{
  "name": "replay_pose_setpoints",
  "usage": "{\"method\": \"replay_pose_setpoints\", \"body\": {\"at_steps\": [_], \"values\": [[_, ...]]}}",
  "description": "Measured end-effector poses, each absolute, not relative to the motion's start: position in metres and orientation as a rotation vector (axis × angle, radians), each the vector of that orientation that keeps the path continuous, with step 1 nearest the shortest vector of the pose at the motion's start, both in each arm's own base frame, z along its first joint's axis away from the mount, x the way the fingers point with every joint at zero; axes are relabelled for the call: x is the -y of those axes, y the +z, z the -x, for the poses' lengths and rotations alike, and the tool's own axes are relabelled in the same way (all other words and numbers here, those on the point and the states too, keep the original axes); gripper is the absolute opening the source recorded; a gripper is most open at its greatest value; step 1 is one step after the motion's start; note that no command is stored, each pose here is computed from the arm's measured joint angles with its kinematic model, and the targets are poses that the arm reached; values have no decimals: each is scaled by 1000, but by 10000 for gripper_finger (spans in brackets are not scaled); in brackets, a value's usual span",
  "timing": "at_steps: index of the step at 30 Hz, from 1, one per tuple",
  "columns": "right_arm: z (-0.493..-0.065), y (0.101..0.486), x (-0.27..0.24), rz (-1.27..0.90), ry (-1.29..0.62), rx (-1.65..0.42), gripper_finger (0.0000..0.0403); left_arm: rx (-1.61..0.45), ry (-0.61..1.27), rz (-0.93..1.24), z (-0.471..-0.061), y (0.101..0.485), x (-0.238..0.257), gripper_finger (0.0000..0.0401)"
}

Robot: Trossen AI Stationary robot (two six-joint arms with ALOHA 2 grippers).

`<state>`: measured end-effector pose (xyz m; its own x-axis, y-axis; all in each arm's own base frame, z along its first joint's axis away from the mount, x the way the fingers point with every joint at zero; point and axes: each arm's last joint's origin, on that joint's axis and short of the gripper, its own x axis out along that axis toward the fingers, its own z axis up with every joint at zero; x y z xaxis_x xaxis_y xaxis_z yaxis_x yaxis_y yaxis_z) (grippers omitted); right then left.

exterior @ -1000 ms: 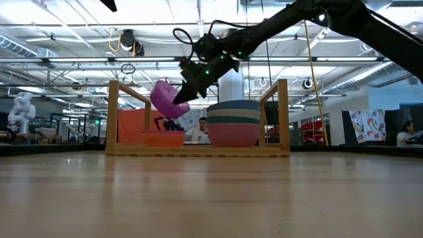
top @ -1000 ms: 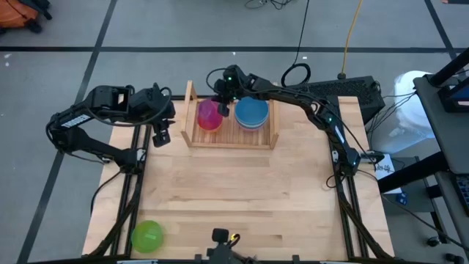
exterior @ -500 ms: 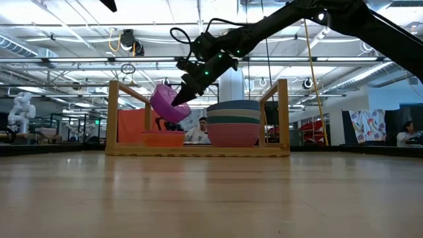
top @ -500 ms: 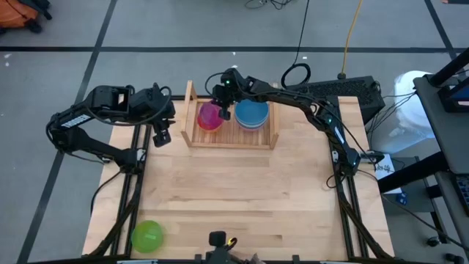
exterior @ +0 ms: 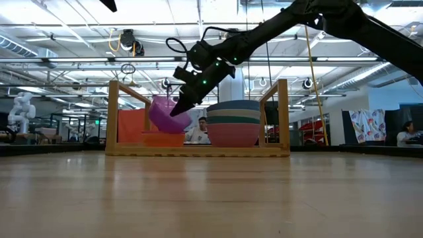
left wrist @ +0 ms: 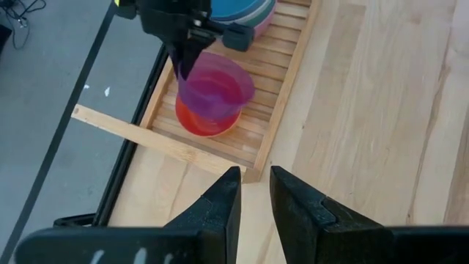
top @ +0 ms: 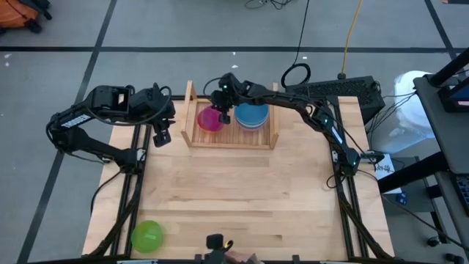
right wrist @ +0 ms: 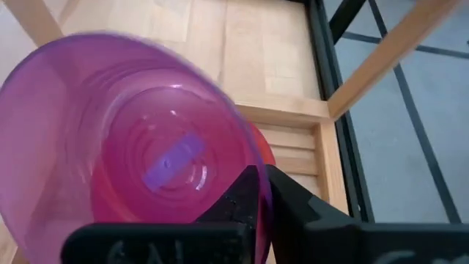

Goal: Place and stack bowls onto a shelf
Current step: Stack the violet bowl onto the red bowl, then stack the green bowl onto the violet bowl

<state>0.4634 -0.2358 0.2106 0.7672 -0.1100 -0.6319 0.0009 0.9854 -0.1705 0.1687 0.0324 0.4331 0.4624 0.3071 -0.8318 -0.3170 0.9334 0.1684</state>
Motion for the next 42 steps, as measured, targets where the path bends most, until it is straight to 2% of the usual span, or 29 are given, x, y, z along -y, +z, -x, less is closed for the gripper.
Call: {"method": "replay_pose_setpoints", "body": {"at_steps": [14,18,21,25,27,32,38,42], "values": [[-466,213,234,245,-93,-690,70,-1021,383,10,-169,433,-32,81],[-465,230,233,270,-106,-643,78,-1021,383,10,-169,433,-32,81],[-458,255,229,296,-115,-605,79,-1030,376,-2,-168,433,-32,81],[-438,311,218,348,-134,-521,78,-1103,384,15,-162,429,-31,81],[-421,342,209,390,-141,-495,78,-1094,391,60,-162,428,-30,81],[-371,410,186,492,-212,-475,78,-1083,264,170,-149,425,-21,81],[-316,462,159,513,-255,-440,78,-1173,183,375,-132,395,0,81],[-286,478,143,541,-241,-462,77,-1310,119,499,-126,367,21,81]]}}
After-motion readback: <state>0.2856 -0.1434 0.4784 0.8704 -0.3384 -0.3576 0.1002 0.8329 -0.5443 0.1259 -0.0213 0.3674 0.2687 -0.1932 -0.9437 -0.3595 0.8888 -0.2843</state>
